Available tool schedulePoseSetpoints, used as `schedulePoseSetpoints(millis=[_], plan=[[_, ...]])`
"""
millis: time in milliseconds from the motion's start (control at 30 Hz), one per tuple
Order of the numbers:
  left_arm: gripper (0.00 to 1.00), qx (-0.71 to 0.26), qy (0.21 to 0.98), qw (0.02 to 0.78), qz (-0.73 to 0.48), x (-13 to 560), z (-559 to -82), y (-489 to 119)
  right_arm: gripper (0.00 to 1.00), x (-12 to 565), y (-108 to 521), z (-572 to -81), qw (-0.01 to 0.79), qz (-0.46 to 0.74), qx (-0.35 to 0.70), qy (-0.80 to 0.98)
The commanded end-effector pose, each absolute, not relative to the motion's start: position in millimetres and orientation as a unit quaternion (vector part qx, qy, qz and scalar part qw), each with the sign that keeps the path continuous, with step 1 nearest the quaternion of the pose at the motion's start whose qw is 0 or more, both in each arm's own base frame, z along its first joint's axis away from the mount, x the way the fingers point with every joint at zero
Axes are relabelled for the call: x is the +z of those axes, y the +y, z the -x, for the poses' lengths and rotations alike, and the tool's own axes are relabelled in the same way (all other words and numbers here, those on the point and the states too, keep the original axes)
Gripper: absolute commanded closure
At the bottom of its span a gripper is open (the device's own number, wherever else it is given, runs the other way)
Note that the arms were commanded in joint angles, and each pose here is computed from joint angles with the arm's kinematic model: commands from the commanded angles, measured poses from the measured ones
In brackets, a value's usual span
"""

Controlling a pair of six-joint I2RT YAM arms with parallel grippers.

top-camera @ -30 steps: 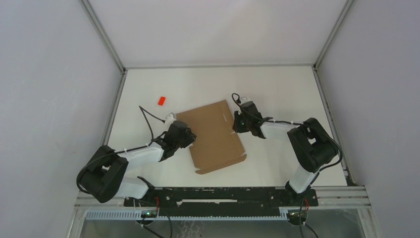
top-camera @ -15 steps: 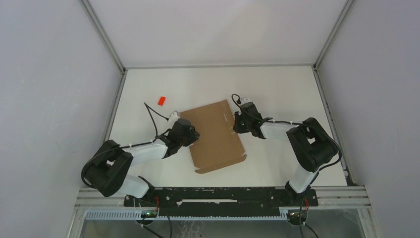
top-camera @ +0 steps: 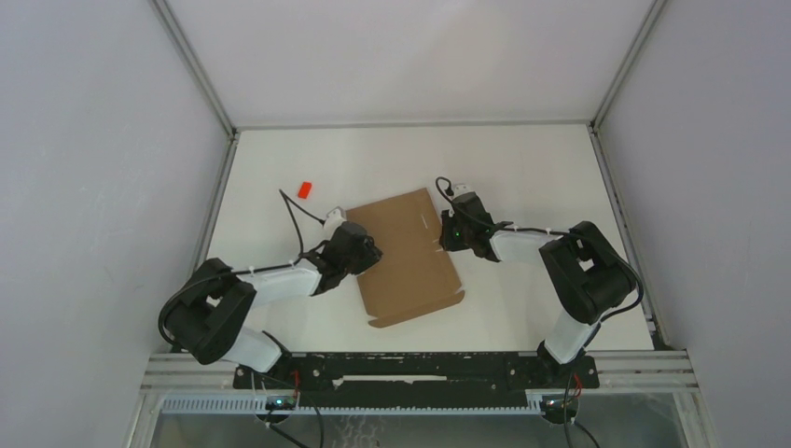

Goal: Fold the paper box
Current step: Adjust the paper box at the center of the board.

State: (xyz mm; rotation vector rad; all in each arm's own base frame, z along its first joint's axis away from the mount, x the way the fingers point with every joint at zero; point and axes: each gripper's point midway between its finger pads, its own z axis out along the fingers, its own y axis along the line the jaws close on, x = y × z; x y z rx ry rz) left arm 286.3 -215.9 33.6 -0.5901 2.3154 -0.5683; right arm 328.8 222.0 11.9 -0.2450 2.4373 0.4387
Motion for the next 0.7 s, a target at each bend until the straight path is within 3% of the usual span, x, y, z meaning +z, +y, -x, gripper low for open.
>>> schedulePoseSetpoints(millis=[0, 667], plan=[[0.57, -0.229, 0.891, 0.333, 0.208, 40.2, -286.6, -228.5, 0.75, -17.4, 214.2, -298.7, 0.262, 0.105, 0.147, 0.948], [0.55, -0.217, 0.905, 0.305, 0.201, 22.4, -263.4, -224.5, 0.74, -10.5, 216.4, -299.1, 0.268, 0.096, 0.153, 0.947]])
